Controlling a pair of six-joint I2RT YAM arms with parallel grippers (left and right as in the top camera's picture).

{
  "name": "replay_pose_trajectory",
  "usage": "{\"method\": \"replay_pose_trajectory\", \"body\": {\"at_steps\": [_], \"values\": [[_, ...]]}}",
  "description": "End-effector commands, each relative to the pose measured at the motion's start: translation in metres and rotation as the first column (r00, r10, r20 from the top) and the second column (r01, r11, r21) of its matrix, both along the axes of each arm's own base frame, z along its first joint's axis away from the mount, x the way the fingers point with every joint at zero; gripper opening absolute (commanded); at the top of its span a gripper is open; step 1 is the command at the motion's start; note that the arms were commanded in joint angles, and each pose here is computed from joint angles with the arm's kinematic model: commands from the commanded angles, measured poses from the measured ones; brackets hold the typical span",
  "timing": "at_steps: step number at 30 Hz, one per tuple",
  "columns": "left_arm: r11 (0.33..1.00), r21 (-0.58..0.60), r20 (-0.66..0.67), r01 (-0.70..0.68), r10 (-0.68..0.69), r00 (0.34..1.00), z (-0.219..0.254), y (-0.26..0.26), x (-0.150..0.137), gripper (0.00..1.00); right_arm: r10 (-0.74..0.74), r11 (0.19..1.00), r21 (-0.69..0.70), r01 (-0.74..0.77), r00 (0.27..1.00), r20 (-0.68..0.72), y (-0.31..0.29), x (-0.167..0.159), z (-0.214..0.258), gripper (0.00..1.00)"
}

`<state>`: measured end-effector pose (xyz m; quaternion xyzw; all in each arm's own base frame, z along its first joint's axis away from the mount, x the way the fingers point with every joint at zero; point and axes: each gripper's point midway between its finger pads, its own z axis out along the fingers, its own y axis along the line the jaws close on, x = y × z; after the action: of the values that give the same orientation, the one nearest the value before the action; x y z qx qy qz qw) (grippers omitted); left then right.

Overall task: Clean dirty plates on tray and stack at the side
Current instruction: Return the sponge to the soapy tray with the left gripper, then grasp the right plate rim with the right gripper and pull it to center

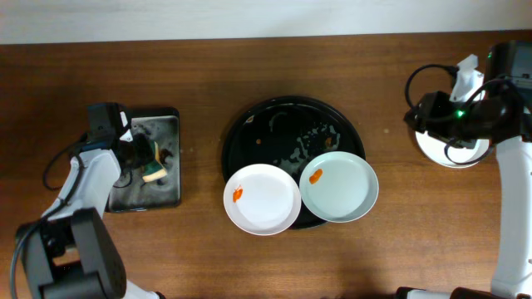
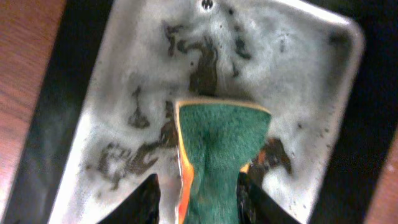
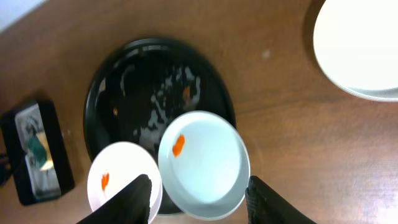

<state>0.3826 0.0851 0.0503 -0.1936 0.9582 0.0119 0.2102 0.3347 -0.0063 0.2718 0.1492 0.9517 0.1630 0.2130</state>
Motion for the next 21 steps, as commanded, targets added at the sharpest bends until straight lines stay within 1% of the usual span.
{"method": "replay_pose_trajectory", "body": {"at_steps": [1, 2, 3, 4, 5, 7, 8, 9, 10, 12, 13, 15, 18, 20, 21], "values": [[0.998, -0.052, -0.097, -0.02, 0.014, 0.995, -0.046, -0.005, -0.004, 0.27, 0.144, 0.989, -0.012, -0.146, 0.985, -0.1, 0.036, -0.016, -0.035, 0.5], [0.998, -0.057, -0.107, -0.019, 0.013, 0.994, -0.05, -0.006, -0.005, 0.24, 0.162, 0.986, -0.013, -0.166, 0.975, -0.154, 0.045, -0.024, -0.053, 0.5], [0.999, -0.054, -0.107, -0.004, -0.002, 0.994, -0.05, -0.006, -0.005, 0.14, 0.151, 0.986, -0.021, -0.163, 0.952, -0.267, 0.056, -0.039, -0.089, 0.5], [0.998, -0.056, -0.109, 0.003, -0.009, 0.994, -0.049, -0.006, -0.005, 0.15, 0.105, 0.991, -0.041, -0.125, 0.941, -0.321, 0.055, -0.047, -0.108, 0.5], [0.998, -0.062, -0.113, 0.004, -0.011, 0.994, -0.048, -0.008, -0.007, 0.25, 0.048, 0.996, -0.046, -0.072, 0.918, -0.393, 0.058, -0.061, -0.134, 0.5], [0.996, -0.087, -0.105, 0.013, -0.022, 0.994, -0.047, -0.012, -0.006, 0.27, -0.027, 0.999, -0.054, 0.0, 0.867, -0.497, 0.06, -0.089, -0.177, 0.5], [0.996, -0.087, -0.105, 0.013, -0.022, 0.994, -0.047, -0.012, -0.006, 0.28, -0.093, 0.994, -0.103, 0.045, 0.844, -0.529, 0.051, -0.1, -0.196, 0.5], [0.996, -0.087, -0.106, 0.013, -0.022, 0.994, -0.047, -0.012, -0.006, 0.27, -0.205, 0.97, -0.224, 0.097, 0.822, -0.532, 0.031, -0.109, -0.211, 0.5], [0.996, -0.087, -0.105, 0.013, -0.022, 0.994, -0.047, -0.012, -0.006, 0.28, -0.224, 0.964, -0.243, 0.105, 0.815, -0.535, 0.027, -0.114, -0.219, 0.5], [0.996, -0.087, -0.105, 0.013, -0.022, 0.994, -0.047, -0.012, -0.006, 0.28, -0.242, 0.962, -0.246, 0.122, 0.801, -0.548, 0.027, -0.121, -0.226, 0.45], [0.996, -0.087, -0.105, 0.013, -0.022, 0.994, -0.047, -0.012, -0.006, 0.28, -0.25, 0.961, -0.242, 0.135, 0.801, -0.544, 0.028, -0.121, -0.232, 0.39], [0.996, -0.087, -0.106, 0.013, -0.022, 0.994, -0.047, -0.012, -0.006, 0.28, -0.239, 0.968, -0.193, 0.158, 0.811, -0.534, 0.036, -0.12, -0.244, 0.36], [0.996, -0.087, -0.106, 0.013, -0.022, 0.994, -0.047, -0.012, -0.006, 0.28, -0.219, 0.972, -0.178, 0.153, 0.864, -0.454, 0.037, -0.093, -0.238, 0.18], [0.996, -0.087, -0.106, 0.013, -0.022, 0.994, -0.047, -0.012, -0.006, 0.28, -0.176, 0.978, -0.174, 0.115, 0.903, -0.391, 0.037, -0.071, -0.221, 0.1], [0.996, -0.087, -0.105, 0.013, -0.022, 0.994, -0.047, -0.012, -0.006, 0.28, -0.183, 0.975, -0.185, 0.123, 0.915, -0.358, 0.035, -0.06, -0.211, 0.06]]}}
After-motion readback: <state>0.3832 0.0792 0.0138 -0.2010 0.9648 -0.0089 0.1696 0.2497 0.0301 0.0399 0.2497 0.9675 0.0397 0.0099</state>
